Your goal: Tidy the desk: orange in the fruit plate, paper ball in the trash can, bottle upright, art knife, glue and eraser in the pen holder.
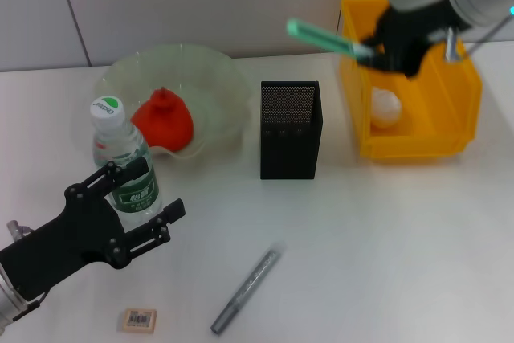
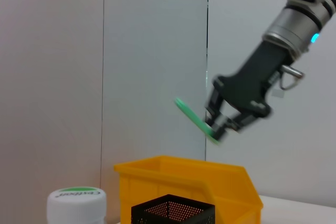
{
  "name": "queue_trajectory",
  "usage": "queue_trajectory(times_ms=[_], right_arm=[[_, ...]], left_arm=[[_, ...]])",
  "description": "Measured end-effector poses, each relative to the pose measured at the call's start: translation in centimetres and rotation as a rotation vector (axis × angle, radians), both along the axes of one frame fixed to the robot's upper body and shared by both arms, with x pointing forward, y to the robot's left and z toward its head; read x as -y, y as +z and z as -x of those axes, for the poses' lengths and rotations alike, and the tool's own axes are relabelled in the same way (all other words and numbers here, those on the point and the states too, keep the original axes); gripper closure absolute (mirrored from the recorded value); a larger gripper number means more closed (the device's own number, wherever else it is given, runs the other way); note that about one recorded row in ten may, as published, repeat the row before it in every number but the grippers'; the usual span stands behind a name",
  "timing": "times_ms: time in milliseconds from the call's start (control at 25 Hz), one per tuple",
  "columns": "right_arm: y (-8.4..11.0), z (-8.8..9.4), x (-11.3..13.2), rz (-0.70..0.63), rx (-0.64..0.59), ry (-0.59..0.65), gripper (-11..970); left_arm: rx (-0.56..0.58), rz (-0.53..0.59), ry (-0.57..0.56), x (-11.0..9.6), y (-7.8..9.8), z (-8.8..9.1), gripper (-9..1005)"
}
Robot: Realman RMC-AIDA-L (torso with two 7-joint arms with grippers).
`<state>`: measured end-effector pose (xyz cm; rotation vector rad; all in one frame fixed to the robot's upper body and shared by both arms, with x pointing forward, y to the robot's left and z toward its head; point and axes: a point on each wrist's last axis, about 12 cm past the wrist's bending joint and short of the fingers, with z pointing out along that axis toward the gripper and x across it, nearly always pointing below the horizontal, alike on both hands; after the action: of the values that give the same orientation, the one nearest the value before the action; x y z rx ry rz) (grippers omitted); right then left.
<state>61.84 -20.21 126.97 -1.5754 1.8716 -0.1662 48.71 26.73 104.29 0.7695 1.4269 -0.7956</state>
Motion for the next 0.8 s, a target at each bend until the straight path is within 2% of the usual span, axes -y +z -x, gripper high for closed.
queue_trajectory(times_ms=[40, 80, 200, 480, 560, 800], right_arm=[[0.0, 0.0, 0.0, 0.000, 0.000, 0.000, 777], [0.4, -0.4, -0.1, -0.049, 0.072, -0.012, 777], [0.7, -0.9, -0.2, -0.120, 0.146, -0.017, 777], [1.1, -1.6, 0.0, -0.251, 0.260, -0.023, 776], [1.0, -1.6, 0.0, -0.250, 0.268, -0.018, 776], [1.4, -2.1, 0.5, -0.131, 0.355, 0.020, 776]], left_arm=[[0.000, 0.000, 0.000, 0.0, 0.0, 0.0, 188], [0.000, 0.001, 0.001, 0.0, 0.0, 0.0, 188], [0.003, 0.005, 0.003, 0.0, 0.1, -0.1, 188], [0.007, 0.008, 0.000, 0.2, 0.2, -0.2, 187], [0.008, 0.008, 0.000, 0.2, 0.2, -0.2, 187], [0.009, 0.007, 0.001, 0.3, 0.2, -0.3, 187]])
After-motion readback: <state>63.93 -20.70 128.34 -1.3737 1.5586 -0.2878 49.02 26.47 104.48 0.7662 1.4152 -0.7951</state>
